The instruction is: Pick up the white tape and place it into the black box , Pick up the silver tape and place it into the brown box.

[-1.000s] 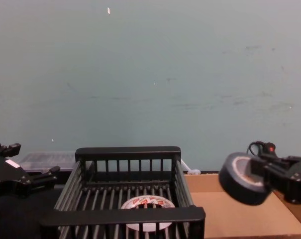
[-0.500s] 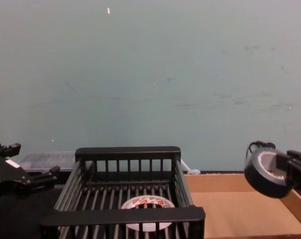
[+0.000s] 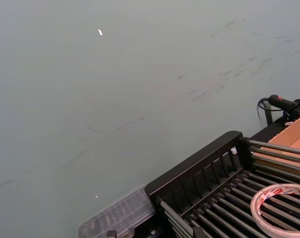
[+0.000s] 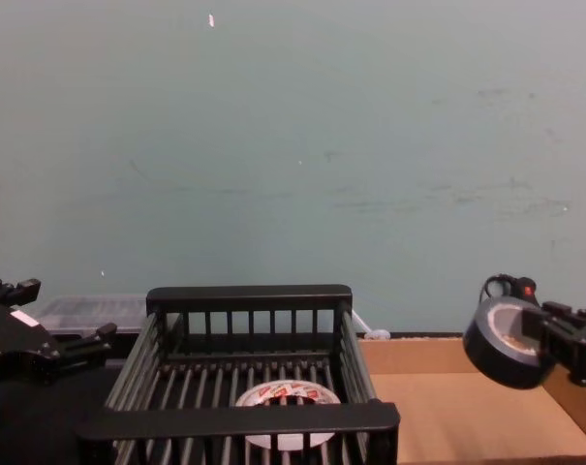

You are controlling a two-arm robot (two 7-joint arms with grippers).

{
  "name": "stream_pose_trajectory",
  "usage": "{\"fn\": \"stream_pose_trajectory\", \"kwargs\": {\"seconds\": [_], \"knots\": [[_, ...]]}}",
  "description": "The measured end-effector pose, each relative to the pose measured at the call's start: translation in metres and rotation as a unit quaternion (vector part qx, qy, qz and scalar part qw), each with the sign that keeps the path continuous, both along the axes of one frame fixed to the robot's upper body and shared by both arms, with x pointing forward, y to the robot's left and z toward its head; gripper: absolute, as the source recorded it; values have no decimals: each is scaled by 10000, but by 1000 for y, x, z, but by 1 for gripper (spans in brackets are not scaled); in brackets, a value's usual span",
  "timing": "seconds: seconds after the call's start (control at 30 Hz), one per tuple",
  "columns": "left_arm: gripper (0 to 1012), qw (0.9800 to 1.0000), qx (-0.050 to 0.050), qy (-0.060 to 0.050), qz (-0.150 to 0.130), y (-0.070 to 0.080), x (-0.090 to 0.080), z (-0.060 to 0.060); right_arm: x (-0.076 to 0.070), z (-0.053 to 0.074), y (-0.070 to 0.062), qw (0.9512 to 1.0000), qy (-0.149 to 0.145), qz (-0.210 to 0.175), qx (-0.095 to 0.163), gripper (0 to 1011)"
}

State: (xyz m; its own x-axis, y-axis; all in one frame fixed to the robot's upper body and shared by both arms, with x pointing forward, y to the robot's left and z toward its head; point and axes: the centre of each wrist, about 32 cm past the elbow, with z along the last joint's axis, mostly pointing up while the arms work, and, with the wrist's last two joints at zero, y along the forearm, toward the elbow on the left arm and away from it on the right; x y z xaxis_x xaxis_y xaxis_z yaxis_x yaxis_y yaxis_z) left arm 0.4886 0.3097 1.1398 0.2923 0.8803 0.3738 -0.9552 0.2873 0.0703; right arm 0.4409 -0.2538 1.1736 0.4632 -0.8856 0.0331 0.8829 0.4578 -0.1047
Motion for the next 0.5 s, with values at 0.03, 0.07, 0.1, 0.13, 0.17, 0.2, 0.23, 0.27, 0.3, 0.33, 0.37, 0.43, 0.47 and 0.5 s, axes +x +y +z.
{"fn": "stream_pose_trajectory", "kwargs": {"seconds": [0.03, 0.07, 0.1, 0.13, 0.17, 0.2, 0.23, 0.27, 0.3, 0.33, 0.37, 0.43, 0.47, 0.5], "knots": [[1001, 10000, 0, 0, 0, 0, 0, 0, 3, -1, 1, 10000, 10, -8, 11, 159], [1001, 10000, 0, 0, 0, 0, 0, 0, 4, -2, 1, 10000, 21, -14, 13, 159], [1001, 10000, 0, 0, 0, 0, 0, 0, 7, -3, 1, 10000, 32, -28, 24, 160], [1001, 10000, 0, 0, 0, 0, 0, 0, 9, -3, 2, 10000, 36, -33, 29, 160], [1001, 10000, 0, 0, 0, 0, 0, 0, 10, -4, 2, 10000, 43, -39, 34, 159], [1001, 10000, 0, 0, 0, 0, 0, 0, 13, -5, 2, 10000, 58, -48, 43, 159], [1002, 10000, 0, 0, 0, 0, 0, 0, 15, -5, 3, 10000, 64, -50, 45, 160], [1001, 10000, 0, 0, 0, 0, 0, 0, 16, -6, 3, 10000, 67, -52, 46, 159], [1001, 10000, 0, 0, 0, 0, 0, 0, 18, -6, 3, 10000, 67, -55, 49, 159], [1001, 10000, 0, 0, 0, 0, 0, 0, 21, -6, 4, 9999, 76, -55, 49, 160], [1001, 10000, 0, 0, 0, 0, 0, 0, 22, -6, 4, 9999, 84, -55, 45, 159], [1001, 10000, 0, 0, 0, 0, 0, 0, 28, -6, 5, 9999, 94, -42, 34, 159], [1001, 10000, 0, 0, 0, 0, 0, 0, 29, -6, 6, 9999, 98, -40, 31, 159], [1001, 10000, 0, 0, 0, 0, 0, 0, 31, -6, 6, 9999, 101, -39, 26, 160]]}}
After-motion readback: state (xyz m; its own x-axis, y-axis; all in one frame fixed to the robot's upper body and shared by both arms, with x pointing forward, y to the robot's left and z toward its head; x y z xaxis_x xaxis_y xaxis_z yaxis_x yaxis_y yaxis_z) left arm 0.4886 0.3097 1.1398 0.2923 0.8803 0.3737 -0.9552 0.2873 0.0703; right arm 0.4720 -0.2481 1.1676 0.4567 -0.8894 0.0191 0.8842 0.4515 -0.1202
